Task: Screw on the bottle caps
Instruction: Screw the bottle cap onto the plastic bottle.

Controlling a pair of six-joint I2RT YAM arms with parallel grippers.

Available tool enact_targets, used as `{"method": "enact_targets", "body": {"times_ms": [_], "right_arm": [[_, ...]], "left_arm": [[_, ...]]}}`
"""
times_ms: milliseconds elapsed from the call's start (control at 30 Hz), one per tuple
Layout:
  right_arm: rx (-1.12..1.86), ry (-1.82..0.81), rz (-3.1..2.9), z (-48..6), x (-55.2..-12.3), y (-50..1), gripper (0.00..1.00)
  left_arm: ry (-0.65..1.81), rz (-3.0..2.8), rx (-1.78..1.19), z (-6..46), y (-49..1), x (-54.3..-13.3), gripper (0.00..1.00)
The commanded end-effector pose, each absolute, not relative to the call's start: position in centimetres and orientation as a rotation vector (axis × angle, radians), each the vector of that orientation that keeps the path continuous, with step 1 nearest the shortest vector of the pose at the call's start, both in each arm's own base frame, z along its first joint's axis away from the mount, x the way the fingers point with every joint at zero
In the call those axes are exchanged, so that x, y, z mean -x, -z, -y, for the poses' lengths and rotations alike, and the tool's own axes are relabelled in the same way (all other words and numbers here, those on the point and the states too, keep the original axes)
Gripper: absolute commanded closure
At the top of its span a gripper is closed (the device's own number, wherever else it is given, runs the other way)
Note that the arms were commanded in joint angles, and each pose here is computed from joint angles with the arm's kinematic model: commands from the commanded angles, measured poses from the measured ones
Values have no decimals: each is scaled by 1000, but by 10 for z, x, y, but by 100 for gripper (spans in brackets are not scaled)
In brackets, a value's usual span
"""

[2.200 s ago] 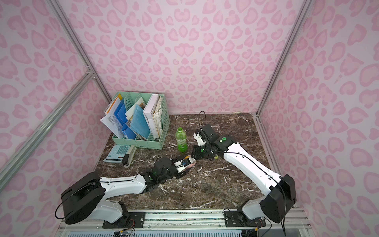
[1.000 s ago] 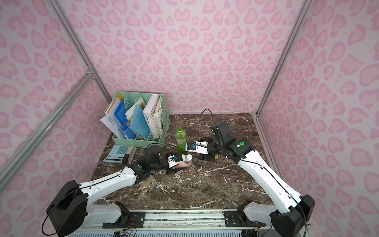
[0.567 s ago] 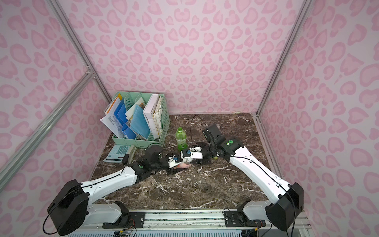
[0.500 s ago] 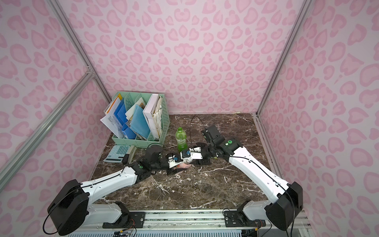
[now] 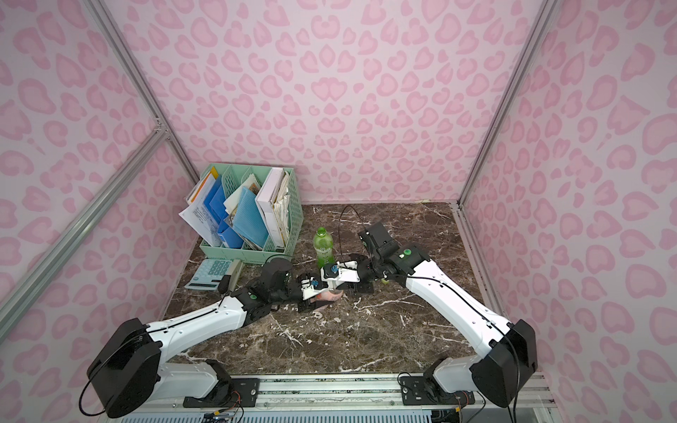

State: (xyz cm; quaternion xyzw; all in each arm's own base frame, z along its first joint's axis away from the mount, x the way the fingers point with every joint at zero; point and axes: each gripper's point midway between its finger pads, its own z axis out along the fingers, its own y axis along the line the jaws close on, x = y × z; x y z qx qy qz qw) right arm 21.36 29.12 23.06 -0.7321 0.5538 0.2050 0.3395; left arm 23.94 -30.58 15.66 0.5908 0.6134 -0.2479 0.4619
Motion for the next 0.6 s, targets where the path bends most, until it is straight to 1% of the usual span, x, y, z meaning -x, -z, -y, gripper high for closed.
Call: {"method": "enact_targets", "body": {"times_ms": [0, 100, 167, 300, 367, 433, 567], "right_arm": [[1810, -570, -1625, -293, -215, -222, 80], [1628, -571, -1859, -299, -219, -213, 86], [1483, -620, -2008, -303, -221, -210, 88], [996, -691, -2325, -303, -239, -210, 93], [743, -735, -2459, -302, -245, -208, 93], [567, -806, -2560, -306, -243, -207, 95], [251, -1057, -2704, -322, -229, -205, 92]], "left_arm": [[588, -1460, -1407, 307, -171, -244, 51], [540, -1441, -1347, 304, -179, -252, 51], [494, -1424, -1305, 301, -183, -257, 51], [379, -1409, -1238, 296, -187, -264, 51], [315, -1393, -1212, 295, -189, -267, 51], [264, -1382, -1187, 293, -191, -269, 51], [198, -1365, -1190, 295, -190, -269, 51]]}}
